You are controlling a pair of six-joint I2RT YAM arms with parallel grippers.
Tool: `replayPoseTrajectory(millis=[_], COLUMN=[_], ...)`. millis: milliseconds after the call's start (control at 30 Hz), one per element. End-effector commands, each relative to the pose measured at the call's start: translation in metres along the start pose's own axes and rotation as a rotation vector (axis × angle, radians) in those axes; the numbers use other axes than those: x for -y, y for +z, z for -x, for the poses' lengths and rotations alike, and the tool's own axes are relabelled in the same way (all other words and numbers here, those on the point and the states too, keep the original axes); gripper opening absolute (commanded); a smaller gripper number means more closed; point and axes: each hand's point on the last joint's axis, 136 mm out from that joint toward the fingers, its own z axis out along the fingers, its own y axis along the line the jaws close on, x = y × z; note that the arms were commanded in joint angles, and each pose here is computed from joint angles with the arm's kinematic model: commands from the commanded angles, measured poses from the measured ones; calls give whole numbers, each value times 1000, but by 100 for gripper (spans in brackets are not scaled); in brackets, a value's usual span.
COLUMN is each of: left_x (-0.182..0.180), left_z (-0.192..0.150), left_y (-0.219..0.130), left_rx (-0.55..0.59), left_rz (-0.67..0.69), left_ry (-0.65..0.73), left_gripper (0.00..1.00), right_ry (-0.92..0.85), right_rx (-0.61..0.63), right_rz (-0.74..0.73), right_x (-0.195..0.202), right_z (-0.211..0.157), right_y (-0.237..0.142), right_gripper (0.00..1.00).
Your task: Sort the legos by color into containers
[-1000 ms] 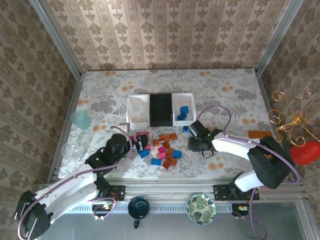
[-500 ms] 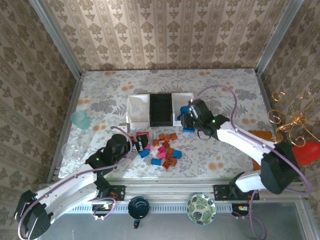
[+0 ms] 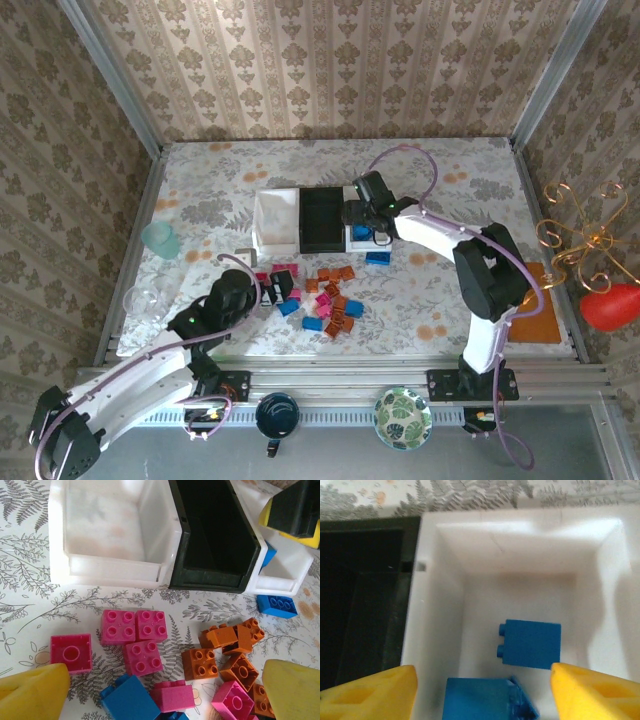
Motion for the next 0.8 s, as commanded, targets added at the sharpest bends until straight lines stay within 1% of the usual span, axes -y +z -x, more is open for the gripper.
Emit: replayPoseTrajectory(millis=[0,100,167,200,267,367,533,667,767], left_x=[-7,-11,-23,-30,-46,-64,-77,-83,-86], left_z=[0,0,-2,-4,-10,-21,-30,-32,-40], left_y=[-2,-3,-3,-3,-2,1,7,9,11], left_rx=[-8,-24,-52,-70,-117,-170,-197,-214,-251], left_rz=[32,57,127,163,234,287,287,307,326], left_ry=[-13,-2,-14,-24,-59,-130,-210,-200,-204], left_gripper=[100,100,99,97,88,79,67,64,57], right_ry=[35,56,60,55,44,29,27,20,20], right_rx=[127,162,172,169,149,121,106,98,103], right_rz=[70,129,164,175,189,194,186,168,163], right_x=[-8,-12,-15,-16,-17,-15,-9,-5,-4], right_z=[36,39,34,29,15,-5,-22,-25,-25], right_y=[-38,-66,-82,-87,-94,-99,-104,-101,-101], right_gripper=[77,79,79,79,79,79,78,78,78])
